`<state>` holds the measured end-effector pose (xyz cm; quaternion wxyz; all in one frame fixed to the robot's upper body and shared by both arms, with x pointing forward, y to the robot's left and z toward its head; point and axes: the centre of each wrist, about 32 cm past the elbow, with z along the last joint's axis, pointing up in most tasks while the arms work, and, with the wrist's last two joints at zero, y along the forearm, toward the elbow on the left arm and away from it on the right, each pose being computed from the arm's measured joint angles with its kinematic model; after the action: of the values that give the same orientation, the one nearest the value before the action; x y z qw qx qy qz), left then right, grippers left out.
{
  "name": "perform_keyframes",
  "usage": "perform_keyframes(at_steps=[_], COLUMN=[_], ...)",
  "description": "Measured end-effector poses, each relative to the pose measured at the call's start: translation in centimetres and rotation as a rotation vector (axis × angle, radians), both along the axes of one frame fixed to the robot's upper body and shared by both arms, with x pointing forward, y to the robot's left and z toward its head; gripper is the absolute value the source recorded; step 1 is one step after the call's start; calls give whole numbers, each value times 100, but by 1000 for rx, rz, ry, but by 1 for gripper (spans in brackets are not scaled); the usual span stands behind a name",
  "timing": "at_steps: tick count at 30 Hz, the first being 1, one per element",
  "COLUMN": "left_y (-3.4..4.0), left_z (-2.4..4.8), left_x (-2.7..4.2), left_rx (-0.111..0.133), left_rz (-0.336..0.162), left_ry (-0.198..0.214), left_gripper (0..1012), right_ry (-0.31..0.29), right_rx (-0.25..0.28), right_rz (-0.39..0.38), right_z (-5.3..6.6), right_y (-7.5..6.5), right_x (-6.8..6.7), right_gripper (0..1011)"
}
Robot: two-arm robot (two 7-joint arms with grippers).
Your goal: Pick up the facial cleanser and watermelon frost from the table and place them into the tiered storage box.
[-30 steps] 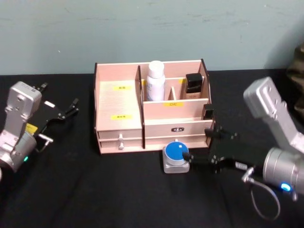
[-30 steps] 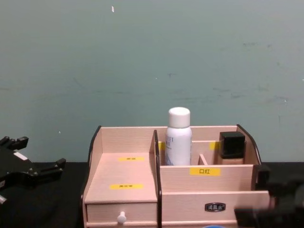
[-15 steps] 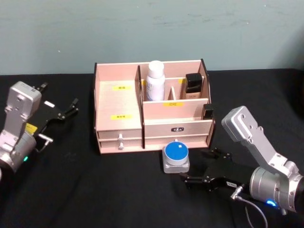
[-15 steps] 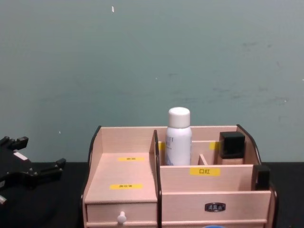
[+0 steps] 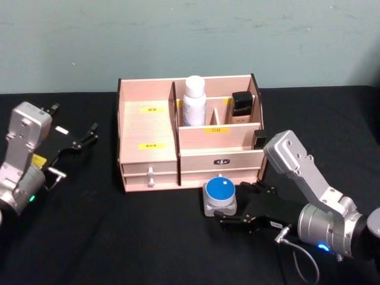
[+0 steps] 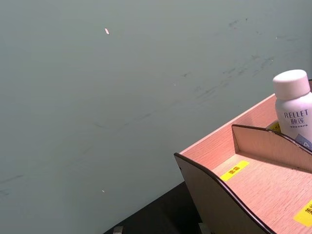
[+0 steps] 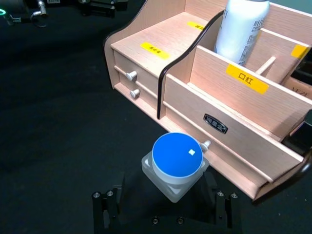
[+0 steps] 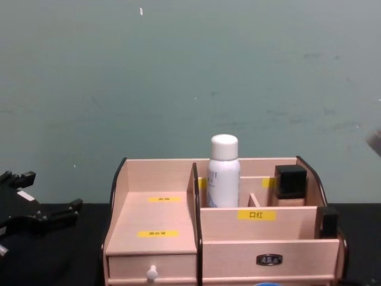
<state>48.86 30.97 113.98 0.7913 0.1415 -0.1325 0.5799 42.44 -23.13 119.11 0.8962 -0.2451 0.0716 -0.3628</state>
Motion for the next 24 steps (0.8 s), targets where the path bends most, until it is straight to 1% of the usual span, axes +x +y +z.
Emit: perform_keyframes(at_steps=[13, 24], left_y=[0, 0], left_z=[0, 0], left_x=[0, 0], left_rx=[0, 0], left_rz=[0, 0], left_ry=[0, 0], left_gripper=[1001, 1001], right_ry=[-4, -15], right_rx=[11, 1], right_rz=[-2, -7], right_z=[-63, -109], right_y=[78, 119], right_x=[132, 207], right_gripper=[1000, 1000])
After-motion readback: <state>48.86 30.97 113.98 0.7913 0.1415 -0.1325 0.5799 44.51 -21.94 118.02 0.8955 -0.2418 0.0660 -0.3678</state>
